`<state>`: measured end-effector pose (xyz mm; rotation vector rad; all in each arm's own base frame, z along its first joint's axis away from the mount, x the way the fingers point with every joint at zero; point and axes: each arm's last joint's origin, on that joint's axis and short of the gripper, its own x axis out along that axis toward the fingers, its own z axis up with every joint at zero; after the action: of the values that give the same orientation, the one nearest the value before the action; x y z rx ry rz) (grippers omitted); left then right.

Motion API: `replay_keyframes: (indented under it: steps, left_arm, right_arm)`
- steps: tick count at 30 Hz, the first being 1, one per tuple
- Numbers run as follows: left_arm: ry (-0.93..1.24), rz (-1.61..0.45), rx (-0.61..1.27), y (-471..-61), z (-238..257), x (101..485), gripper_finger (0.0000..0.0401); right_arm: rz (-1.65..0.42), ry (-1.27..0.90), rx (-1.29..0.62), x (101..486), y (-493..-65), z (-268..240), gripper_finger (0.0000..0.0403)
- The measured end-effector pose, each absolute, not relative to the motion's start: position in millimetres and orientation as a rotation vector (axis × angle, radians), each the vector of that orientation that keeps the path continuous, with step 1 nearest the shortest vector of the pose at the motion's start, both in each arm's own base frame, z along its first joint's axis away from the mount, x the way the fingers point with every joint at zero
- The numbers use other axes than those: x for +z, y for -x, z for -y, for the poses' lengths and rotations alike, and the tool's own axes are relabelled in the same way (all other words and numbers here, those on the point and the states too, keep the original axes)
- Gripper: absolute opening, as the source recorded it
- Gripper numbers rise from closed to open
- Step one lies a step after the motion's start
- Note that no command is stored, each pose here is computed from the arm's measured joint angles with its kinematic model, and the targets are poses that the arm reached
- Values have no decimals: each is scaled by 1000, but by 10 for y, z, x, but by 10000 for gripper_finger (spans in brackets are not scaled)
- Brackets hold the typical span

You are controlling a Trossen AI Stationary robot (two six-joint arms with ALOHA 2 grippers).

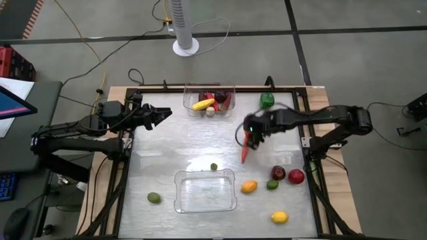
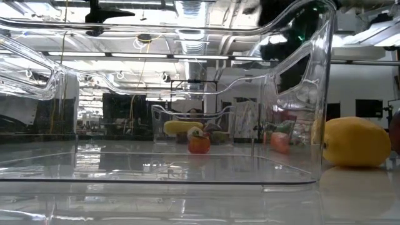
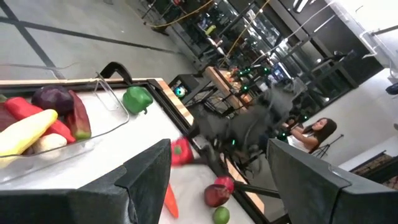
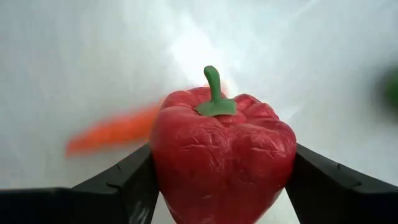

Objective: Sort produce into baskets
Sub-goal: Put the red bell pepper into the top transparent bin, then put the green bell pepper into the top transparent bin

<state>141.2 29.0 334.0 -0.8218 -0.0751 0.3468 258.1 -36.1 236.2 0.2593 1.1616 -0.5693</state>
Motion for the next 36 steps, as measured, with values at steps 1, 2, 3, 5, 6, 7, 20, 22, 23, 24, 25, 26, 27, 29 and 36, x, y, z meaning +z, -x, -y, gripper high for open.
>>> replay_keyframes:
  steps: [1, 2, 3, 5, 6, 7, 20, 22, 23, 24, 25, 26, 27, 29, 36]
  left_arm:
    - [822, 75, 347, -1411, -289, 3340, 251]
    - [822, 76, 347, -1411, -289, 3341, 251]
    - [821, 76, 346, -1411, -289, 3341, 251]
    - [822, 75, 340, -1411, -288, 3342, 251]
    - [822, 72, 330, -1412, -285, 3343, 251]
    - [824, 70, 315, -1413, -282, 3347, 251]
    - [829, 89, 232, -1406, -261, 3396, 251]
    - [828, 89, 303, -1413, -280, 3368, 251]
    - [831, 92, 344, -1418, -292, 3354, 251]
    - [839, 100, 378, -1428, -303, 3344, 251]
    - [847, 112, 405, -1440, -315, 3340, 251]
    - [857, 118, 425, -1447, -321, 3333, 251]
    - [858, 123, 448, -1464, -330, 3325, 251]
    - [867, 137, 475, -1488, -342, 3321, 251]
    - [907, 171, 636, -1604, -402, 3240, 251]
  right_arm:
    - [-1120, -248, -580, 2464, -2624, 422, 319]
    - [-1065, -244, -589, 2570, -2671, 488, 321]
    - [-1002, -245, -601, 2679, -2720, 554, 321]
    - [-871, -260, -627, 2855, -2800, 692, 321]
    - [-805, -271, -646, 2922, -2843, 765, 321]
    - [-737, -285, -663, 2988, -2880, 837, 321]
    - [-543, -314, -677, 2999, -3502, 1653, 332]
    - [-591, -318, -626, 2946, -3548, 1760, 345]
    - [-626, -323, -595, 2909, -3563, 1807, 353]
    - [-660, -329, -564, 2883, -3570, 1836, 362]
    - [-681, -336, -539, 2888, -3560, 1870, 371]
    - [-714, -337, -520, 2879, -3542, 1907, 380]
    - [-748, -334, -506, 2873, -3522, 1930, 387]
    - [-800, -312, -494, 2909, -3470, 1952, 396]
    - [-973, -201, -571, 3093, -3033, 2058, 377]
